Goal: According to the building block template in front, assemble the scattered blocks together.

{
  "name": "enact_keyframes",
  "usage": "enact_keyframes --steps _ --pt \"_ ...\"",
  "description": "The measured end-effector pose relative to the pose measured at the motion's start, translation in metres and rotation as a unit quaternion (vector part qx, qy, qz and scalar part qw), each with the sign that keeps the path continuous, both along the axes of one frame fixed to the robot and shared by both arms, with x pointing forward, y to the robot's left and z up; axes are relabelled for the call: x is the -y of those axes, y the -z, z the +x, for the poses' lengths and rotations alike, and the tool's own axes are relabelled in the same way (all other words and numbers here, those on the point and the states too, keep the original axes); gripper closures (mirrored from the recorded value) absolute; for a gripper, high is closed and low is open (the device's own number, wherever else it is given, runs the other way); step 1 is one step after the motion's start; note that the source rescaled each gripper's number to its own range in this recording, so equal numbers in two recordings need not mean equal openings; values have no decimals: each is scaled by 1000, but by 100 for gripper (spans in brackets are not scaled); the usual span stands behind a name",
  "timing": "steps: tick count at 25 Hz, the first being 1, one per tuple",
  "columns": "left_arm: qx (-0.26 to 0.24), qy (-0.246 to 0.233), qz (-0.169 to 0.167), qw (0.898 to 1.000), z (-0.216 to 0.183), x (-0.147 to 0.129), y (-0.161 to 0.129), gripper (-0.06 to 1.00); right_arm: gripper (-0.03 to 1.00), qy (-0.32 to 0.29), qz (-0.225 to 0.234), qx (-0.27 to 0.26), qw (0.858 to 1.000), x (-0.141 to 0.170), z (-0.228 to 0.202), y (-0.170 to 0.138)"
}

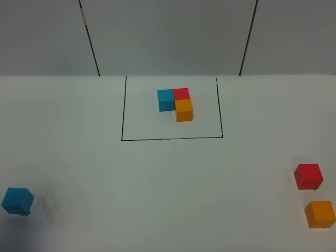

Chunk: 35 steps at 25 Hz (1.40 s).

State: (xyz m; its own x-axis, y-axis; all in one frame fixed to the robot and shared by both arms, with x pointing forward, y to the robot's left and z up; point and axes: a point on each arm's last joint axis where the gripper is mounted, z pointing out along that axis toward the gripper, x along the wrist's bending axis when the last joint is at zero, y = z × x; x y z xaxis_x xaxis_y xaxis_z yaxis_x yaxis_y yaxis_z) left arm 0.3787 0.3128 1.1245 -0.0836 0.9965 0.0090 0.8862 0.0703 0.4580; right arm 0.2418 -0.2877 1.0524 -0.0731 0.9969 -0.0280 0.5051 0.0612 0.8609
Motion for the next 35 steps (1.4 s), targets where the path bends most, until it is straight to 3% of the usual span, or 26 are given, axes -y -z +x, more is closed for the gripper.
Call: enact_keyframes --steps 5,10,18,28,35 --pt "-94 6 12 995 37 -5 21 34 34 0 0 0 1000 0 0 0" --pt "-135 7 15 991 56 -8 37 34 34 0 0 0 1000 0 0 0" --pt "-95 9 19 995 69 -9 41 34 34 0 0 0 1000 0 0 0" --pt "-88 29 27 995 64 -8 95 34 34 0 0 0 1000 0 0 0" --pt "-68 34 34 997 69 -9 111 35 34 0 0 0 1000 0 0 0"
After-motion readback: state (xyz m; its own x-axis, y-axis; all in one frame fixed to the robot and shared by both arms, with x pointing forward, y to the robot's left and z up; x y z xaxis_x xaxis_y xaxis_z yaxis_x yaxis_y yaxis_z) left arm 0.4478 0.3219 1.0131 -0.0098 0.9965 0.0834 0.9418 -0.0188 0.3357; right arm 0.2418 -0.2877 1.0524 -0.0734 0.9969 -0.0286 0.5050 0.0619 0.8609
